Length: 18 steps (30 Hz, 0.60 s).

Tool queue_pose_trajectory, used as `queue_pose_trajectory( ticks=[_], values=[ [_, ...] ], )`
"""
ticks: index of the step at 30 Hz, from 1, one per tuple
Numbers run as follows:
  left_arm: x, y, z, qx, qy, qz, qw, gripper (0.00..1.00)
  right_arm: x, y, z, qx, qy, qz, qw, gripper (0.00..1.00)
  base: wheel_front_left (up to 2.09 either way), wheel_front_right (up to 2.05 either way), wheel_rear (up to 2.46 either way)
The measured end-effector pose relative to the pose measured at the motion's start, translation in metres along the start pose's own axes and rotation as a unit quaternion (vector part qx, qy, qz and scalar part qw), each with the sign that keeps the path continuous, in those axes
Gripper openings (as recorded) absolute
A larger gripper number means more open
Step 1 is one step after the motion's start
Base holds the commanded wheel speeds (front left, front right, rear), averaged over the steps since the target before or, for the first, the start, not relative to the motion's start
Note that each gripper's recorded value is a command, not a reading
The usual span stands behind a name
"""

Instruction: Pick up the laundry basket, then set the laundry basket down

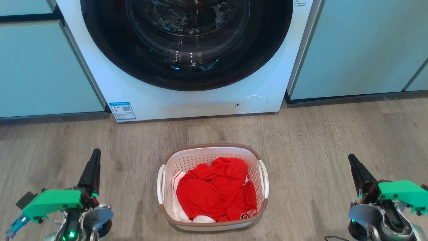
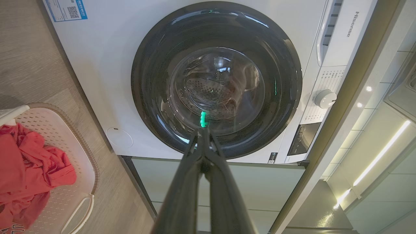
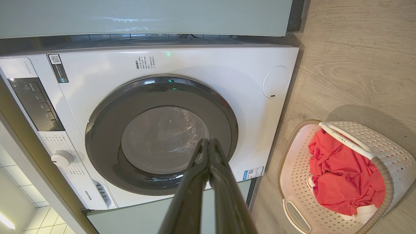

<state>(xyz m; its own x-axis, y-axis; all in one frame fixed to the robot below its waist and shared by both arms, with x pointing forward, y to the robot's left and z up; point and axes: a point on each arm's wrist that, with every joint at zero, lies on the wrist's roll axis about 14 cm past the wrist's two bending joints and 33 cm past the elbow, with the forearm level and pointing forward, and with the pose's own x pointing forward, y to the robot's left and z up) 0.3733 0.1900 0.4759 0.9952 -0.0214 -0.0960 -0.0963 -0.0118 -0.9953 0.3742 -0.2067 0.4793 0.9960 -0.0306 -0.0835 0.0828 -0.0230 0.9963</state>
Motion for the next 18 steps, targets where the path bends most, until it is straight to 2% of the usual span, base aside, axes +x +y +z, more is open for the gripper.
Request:
queue_pose_trajectory(
  ticks=[18],
  values=[
    [0.0, 0.0, 0.0, 0.0, 0.0, 0.0, 1.0, 0.0, 0.0, 0.0, 0.0, 0.0, 0.0, 0.0, 1.0, 0.0, 0.0, 0.0, 0.0]
  ],
)
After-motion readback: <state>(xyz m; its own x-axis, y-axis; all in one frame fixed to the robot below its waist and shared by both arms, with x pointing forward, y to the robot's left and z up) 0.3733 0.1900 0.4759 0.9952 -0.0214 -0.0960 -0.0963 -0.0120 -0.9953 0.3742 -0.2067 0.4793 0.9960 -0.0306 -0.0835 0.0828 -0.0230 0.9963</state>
